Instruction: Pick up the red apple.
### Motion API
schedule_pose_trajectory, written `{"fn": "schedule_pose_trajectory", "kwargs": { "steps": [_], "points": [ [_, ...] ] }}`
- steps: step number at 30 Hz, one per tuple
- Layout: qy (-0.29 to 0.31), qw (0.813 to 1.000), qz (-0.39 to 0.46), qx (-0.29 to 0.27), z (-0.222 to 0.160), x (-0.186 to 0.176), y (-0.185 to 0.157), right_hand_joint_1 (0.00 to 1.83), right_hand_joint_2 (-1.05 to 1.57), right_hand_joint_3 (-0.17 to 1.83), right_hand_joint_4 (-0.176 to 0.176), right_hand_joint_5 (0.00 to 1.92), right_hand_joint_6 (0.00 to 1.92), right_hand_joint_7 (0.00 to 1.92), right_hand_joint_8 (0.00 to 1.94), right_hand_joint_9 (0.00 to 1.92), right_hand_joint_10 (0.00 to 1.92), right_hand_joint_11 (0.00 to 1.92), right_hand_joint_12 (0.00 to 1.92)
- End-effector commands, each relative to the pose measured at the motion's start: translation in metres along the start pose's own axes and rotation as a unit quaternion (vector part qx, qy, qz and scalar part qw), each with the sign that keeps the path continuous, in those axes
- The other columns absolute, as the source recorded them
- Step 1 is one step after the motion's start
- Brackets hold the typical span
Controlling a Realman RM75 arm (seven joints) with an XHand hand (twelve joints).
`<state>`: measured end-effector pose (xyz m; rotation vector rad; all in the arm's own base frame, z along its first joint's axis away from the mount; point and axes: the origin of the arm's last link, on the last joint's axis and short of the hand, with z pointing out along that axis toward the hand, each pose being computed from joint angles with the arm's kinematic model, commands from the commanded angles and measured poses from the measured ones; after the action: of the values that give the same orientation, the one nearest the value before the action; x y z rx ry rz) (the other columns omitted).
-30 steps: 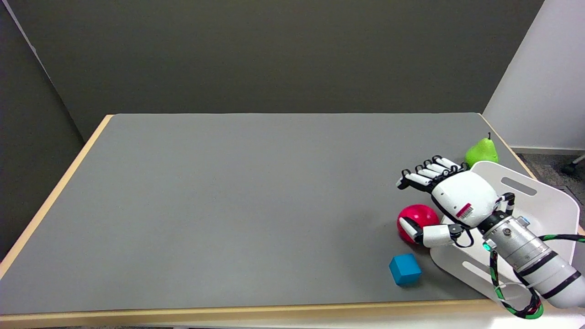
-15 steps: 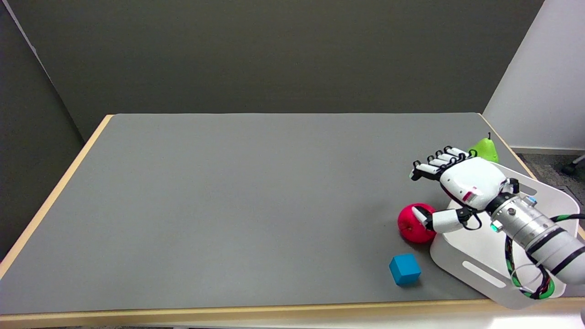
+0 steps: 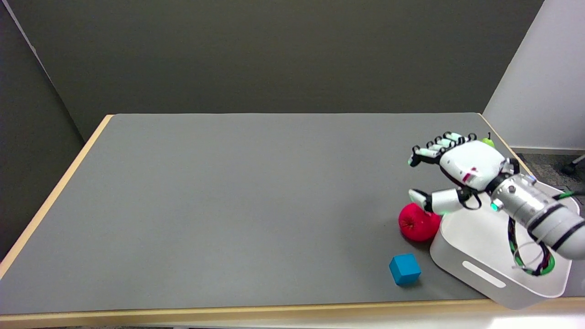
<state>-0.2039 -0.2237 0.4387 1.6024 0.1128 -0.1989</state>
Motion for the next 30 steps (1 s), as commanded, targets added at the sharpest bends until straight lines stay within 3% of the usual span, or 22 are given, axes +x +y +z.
{"fn": "schedule_pose_trajectory", "kwargs": {
  "steps": [1,6,11,13,20,30],
  "points": [
    [-0.018,0.995,0.092,0.020,0.071,0.082,0.031,0.17,0.62,0.92,0.158,0.39,0.81,0.53,0.58,0.40,0.86,0.27,1.40],
    [-0.098,0.984,0.149,0.011,0.083,0.092,0.039,0.11,0.61,0.97,0.169,0.40,0.80,0.53,0.60,0.42,0.84,0.31,1.37],
    [-0.146,0.981,0.128,0.019,0.078,0.091,0.042,0.14,0.62,0.93,0.162,0.39,0.81,0.52,0.57,0.39,0.83,0.27,1.39],
    [-0.156,0.980,0.125,0.016,0.077,0.093,0.047,0.13,0.65,0.88,0.168,0.38,0.81,0.51,0.54,0.37,0.82,0.26,1.35],
    [-0.181,0.979,0.090,0.011,0.073,0.095,0.053,0.14,0.63,0.86,0.136,0.36,0.72,0.49,0.50,0.35,0.82,0.22,1.33],
    [-0.187,0.981,0.044,-0.011,0.074,0.124,0.072,0.18,0.63,0.86,0.144,0.38,0.78,0.50,0.52,0.37,0.85,0.22,1.33]
  ]
}}
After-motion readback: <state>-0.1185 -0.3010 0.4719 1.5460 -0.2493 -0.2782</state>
